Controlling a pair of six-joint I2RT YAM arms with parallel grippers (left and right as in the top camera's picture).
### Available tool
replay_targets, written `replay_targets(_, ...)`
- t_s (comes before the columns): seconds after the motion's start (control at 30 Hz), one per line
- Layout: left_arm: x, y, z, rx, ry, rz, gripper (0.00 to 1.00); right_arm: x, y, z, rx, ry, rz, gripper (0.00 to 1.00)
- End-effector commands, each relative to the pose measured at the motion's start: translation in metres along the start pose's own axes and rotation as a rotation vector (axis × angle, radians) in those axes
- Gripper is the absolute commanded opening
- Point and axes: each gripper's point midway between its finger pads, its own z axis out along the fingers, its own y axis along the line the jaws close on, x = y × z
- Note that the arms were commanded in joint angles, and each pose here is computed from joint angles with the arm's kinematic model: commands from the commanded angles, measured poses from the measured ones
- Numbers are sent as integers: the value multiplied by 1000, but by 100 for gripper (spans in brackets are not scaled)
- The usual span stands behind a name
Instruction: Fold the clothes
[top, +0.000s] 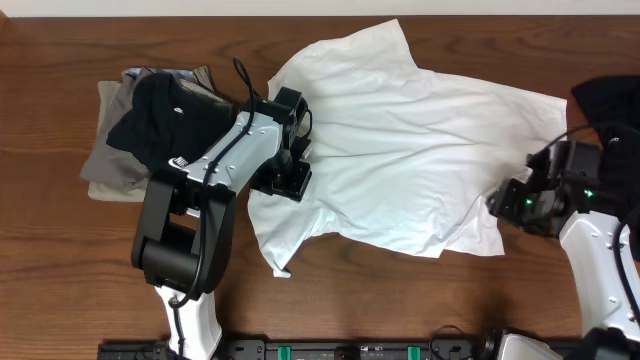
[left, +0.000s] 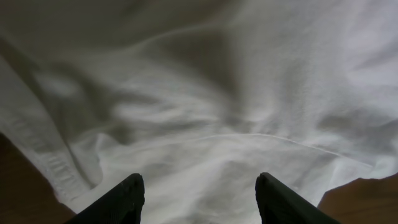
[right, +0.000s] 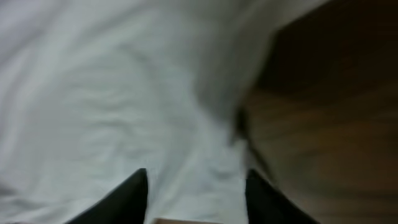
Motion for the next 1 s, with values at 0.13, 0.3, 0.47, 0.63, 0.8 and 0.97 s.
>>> replay_targets(0.13, 1, 1, 0, -1, 3, -18, 60, 18, -59, 28, 118, 81, 128, 62)
replay_targets(0.3, 1, 1, 0, -1, 3, -20, 60, 39, -50, 54, 19, 149, 106, 57)
replay_targets(0.47, 1, 1, 0, -1, 3, -20, 60, 47, -38, 60, -63, 169, 71, 44)
replay_targets(0.63, 1, 1, 0, -1, 3, -20, 60, 48, -15, 56, -205, 172, 8, 20)
replay_targets(0.8, 1, 1, 0, -1, 3, -20, 60, 39, 16, 35, -374, 126, -31, 1)
replay_targets(0.97, 1, 1, 0, -1, 3, -20, 60, 24, 36, 10, -444, 38, -56, 1)
